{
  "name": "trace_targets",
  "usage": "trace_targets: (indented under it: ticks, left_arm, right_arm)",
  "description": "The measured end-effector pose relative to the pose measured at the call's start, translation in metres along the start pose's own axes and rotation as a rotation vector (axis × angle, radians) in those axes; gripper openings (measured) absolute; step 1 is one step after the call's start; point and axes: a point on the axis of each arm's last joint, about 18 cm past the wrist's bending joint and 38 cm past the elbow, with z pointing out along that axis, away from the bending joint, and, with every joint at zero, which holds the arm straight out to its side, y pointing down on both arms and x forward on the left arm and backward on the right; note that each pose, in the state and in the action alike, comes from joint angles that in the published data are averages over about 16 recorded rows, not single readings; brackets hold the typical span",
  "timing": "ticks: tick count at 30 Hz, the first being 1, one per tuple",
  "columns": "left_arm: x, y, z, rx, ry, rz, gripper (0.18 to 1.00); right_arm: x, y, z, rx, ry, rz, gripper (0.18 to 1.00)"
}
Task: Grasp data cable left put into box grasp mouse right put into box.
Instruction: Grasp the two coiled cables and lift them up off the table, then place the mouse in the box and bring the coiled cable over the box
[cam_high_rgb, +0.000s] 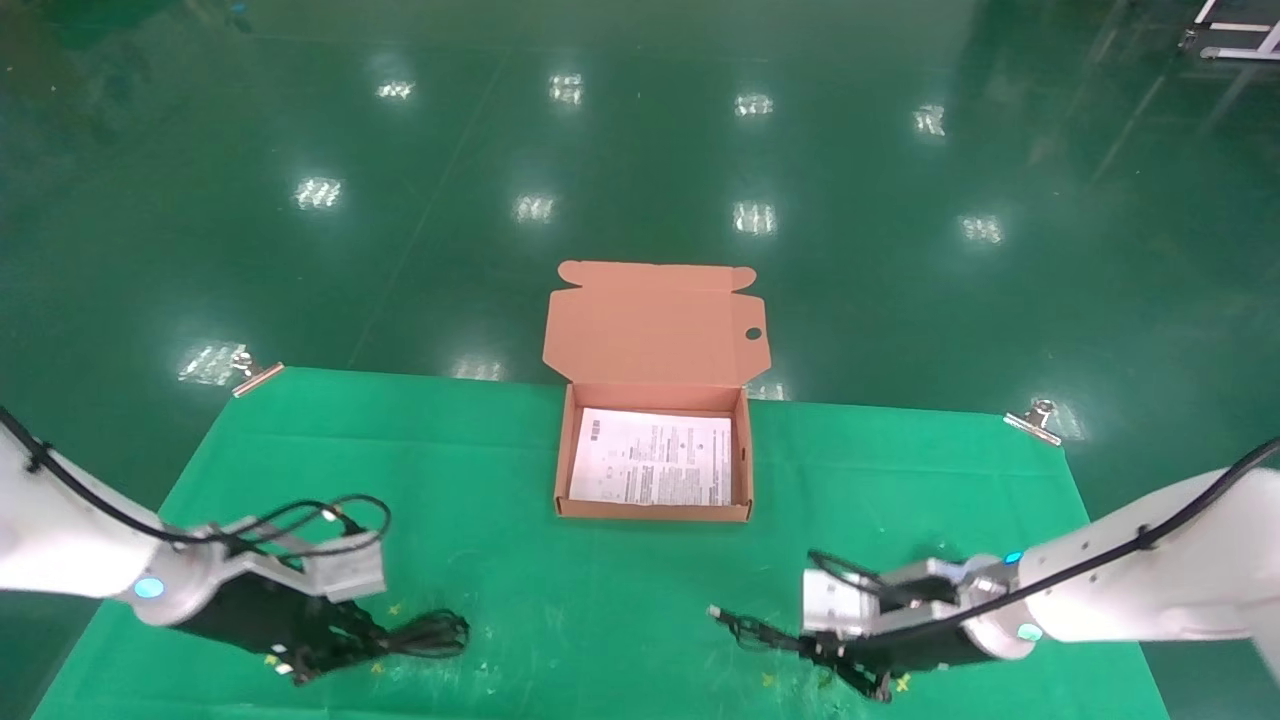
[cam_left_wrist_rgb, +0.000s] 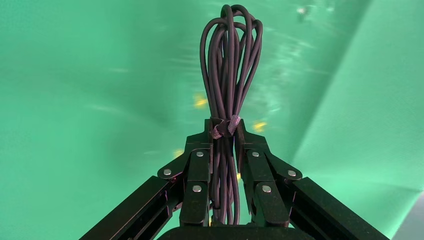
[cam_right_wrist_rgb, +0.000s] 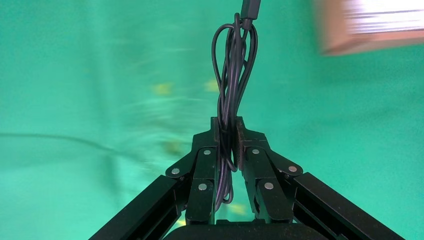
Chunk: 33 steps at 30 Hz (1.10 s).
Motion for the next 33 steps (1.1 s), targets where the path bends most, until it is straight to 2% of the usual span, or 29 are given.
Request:
trace_targets:
  ticks: [8, 16, 25, 33]
  left_arm:
    - [-0.038, -0.027, -0.046, 0.03, -0.123, 0.067, 0.262]
    - [-0.075, -0.081, -0.088, 0.097, -0.295, 0.18, 0.262]
    - [-0.104, -0.144, -0.125, 0.169, -0.489, 0.304, 0.261]
    - [-0.12, -0.18, -0.148, 0.22, -0.603, 0.368, 0.261]
  right_arm:
    - [0.067, -0.026, -0.056, 0.079, 0.231, 0.027, 0.231]
    - [0.126, -0.082, -0.106, 0.216, 0.419, -0.004, 0.231]
    - [0.165, -0.153, -0.136, 0.367, 0.522, -0.069, 0.23]
    - [0.181, -0.191, -0.143, 0.446, 0.553, -0.093, 0.23]
